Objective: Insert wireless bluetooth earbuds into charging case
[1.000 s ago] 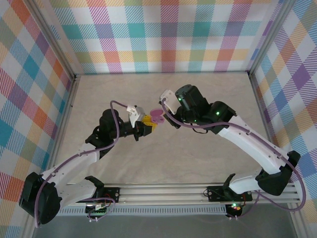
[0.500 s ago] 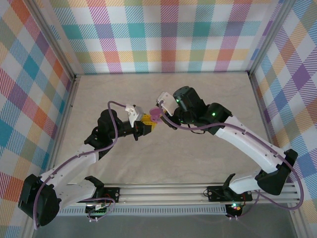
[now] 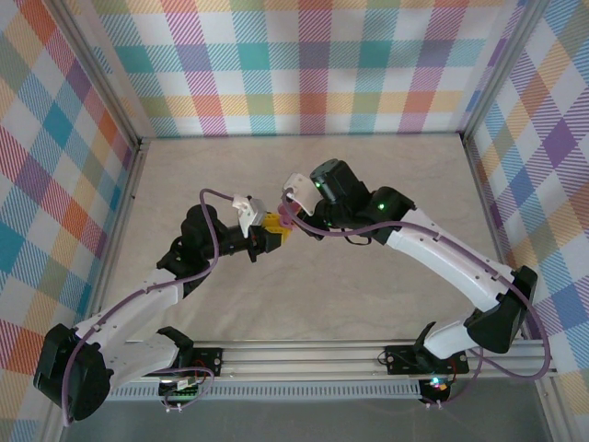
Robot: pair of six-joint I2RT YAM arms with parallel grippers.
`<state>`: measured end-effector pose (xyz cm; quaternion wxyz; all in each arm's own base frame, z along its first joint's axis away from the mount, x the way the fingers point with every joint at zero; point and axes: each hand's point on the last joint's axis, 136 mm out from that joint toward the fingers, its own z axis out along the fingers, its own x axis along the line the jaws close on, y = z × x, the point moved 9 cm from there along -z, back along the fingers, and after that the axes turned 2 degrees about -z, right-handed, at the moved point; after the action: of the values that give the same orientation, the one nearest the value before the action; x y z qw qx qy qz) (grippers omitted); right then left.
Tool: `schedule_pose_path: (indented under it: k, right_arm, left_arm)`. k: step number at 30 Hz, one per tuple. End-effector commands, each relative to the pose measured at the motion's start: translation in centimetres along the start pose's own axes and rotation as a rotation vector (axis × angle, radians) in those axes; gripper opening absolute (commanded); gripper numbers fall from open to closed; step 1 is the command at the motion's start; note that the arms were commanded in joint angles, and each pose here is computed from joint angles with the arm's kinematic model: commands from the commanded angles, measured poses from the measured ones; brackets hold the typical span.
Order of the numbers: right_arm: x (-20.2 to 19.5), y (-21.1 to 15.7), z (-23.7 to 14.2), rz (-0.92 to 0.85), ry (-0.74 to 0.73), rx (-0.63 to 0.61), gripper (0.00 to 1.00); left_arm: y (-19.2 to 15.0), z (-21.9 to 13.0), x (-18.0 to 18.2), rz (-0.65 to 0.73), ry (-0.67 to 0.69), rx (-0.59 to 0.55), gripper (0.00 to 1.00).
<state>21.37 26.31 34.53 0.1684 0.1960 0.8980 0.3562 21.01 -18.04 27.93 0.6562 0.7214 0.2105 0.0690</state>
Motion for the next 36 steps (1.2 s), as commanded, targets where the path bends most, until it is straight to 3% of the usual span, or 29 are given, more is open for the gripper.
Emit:
schedule_pose_path:
  k: [1,10,21,29,36]
  right_arm:
    - [0.3,0.2,-0.6,-0.030,0.021,0.003,0.17]
    - [0.6,0.4,-2.1,-0.071,0.070,0.014,0.18]
    - [1.2,0.7,-1.4,-0.060,0.177,0.118,0.18]
    - [-0.1,0.9,-1.6,-0.072,0.030,0.128,0.17]
    - [0.0,0.6,-1.0,-0.077,0.047,0.147,0.17]
  left_arm:
    - [0.9,-0.3,-0.7,0.038,-0.027,-0.049,0.18]
    - [0.7,-0.3,-0.7,0.034,-0.032,-0.044,0.18]
    - [0.8,-0.4,-0.9,0.036,-0.039,-0.046,0.18]
    - [0.7,-0.6,-1.1,0.036,-0.038,-0.046,0.18]
    - [0.7,-0.6,-1.1,0.037,-0.037,-0.051,0.18]
